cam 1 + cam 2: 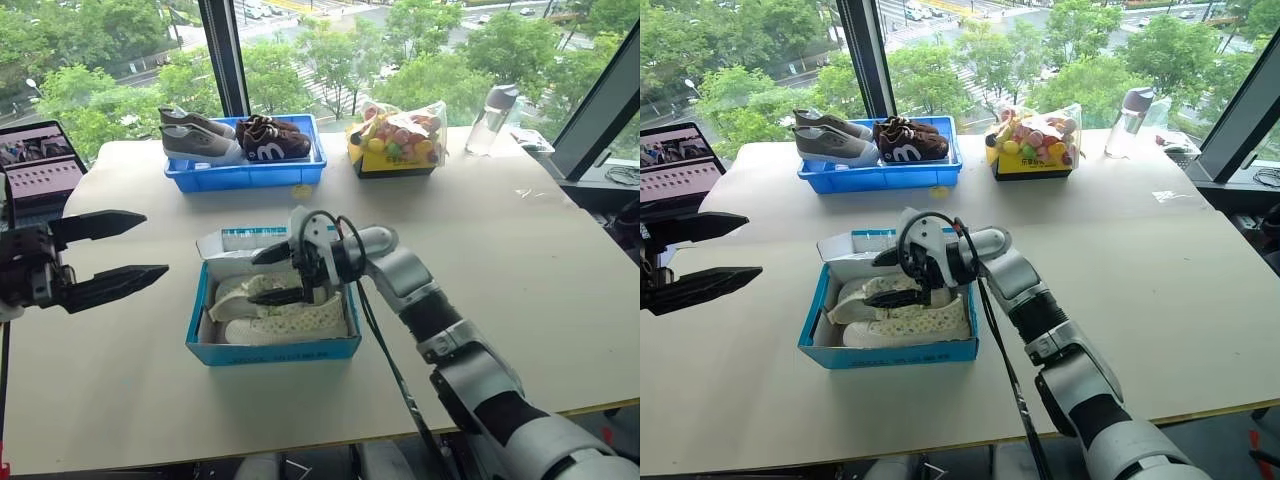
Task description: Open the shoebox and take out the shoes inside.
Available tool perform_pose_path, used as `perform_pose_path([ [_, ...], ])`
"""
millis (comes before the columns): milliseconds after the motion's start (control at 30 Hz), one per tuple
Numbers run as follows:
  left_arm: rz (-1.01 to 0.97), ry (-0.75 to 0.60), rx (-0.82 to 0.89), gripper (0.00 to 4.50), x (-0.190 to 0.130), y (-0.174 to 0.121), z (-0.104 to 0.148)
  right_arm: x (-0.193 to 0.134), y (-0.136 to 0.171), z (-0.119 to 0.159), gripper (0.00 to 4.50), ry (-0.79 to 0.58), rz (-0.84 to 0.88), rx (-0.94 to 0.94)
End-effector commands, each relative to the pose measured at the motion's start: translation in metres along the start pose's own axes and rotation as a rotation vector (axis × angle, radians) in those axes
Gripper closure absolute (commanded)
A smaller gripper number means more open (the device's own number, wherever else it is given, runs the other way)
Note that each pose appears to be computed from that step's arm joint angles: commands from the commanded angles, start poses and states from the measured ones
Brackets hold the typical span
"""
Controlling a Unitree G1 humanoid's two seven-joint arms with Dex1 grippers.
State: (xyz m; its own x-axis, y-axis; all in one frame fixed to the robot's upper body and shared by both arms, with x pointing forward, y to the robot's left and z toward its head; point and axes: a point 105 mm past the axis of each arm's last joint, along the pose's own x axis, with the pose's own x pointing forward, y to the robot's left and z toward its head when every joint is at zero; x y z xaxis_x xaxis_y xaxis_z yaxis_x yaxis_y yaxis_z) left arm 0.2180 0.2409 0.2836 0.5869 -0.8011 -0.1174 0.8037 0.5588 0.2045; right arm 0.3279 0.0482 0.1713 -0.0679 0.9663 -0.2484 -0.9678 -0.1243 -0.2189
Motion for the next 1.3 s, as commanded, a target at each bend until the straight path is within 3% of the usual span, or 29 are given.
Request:
perform_pose_path([
  [33, 0.013, -0.012, 0.034, 0.0, -0.003, -0.002, 0.008, 0.002, 0.002, -0.006, 1.78, 0.021, 0.01, -0.016],
  [300, 0.018, -0.018, 0.039, 0.0, -0.001, 0.0, 0.008, -0.002, -0.003, 0.011, 4.47, -0.044, -0.017, -0.077],
  [500, 0.017, -0.019, 0.043, 0.0, -0.001, 0.001, 0.008, -0.007, -0.008, 0.045, 4.5, -0.157, -0.201, -0.42],
  [567, 0.02, -0.017, 0.042, 0.0, -0.001, 0.001, 0.007, -0.009, -0.009, 0.052, 4.5, -0.197, -0.252, -0.443],
  [700, 0.018, -0.024, 0.04, 0.0, 0.0, 0.0, 0.008, 0.006, 0.014, 0.007, 4.5, -0.064, -0.151, -0.394],
  [933, 0.015, -0.024, 0.041, 0.0, 0.001, 0.002, 0.007, -0.006, -0.005, 0.053, 4.5, -0.214, -0.294, -0.422],
  [1167, 0.003, -0.026, 0.039, 0.0, 0.004, 0.003, 0.007, -0.043, -0.035, 0.109, 4.5, -0.306, -0.471, -0.524],
  [1300, -0.004, -0.028, 0.037, 0.0, 0.006, 0.003, 0.006, -0.068, -0.045, 0.131, 4.5, -0.351, -0.524, -0.486],
])
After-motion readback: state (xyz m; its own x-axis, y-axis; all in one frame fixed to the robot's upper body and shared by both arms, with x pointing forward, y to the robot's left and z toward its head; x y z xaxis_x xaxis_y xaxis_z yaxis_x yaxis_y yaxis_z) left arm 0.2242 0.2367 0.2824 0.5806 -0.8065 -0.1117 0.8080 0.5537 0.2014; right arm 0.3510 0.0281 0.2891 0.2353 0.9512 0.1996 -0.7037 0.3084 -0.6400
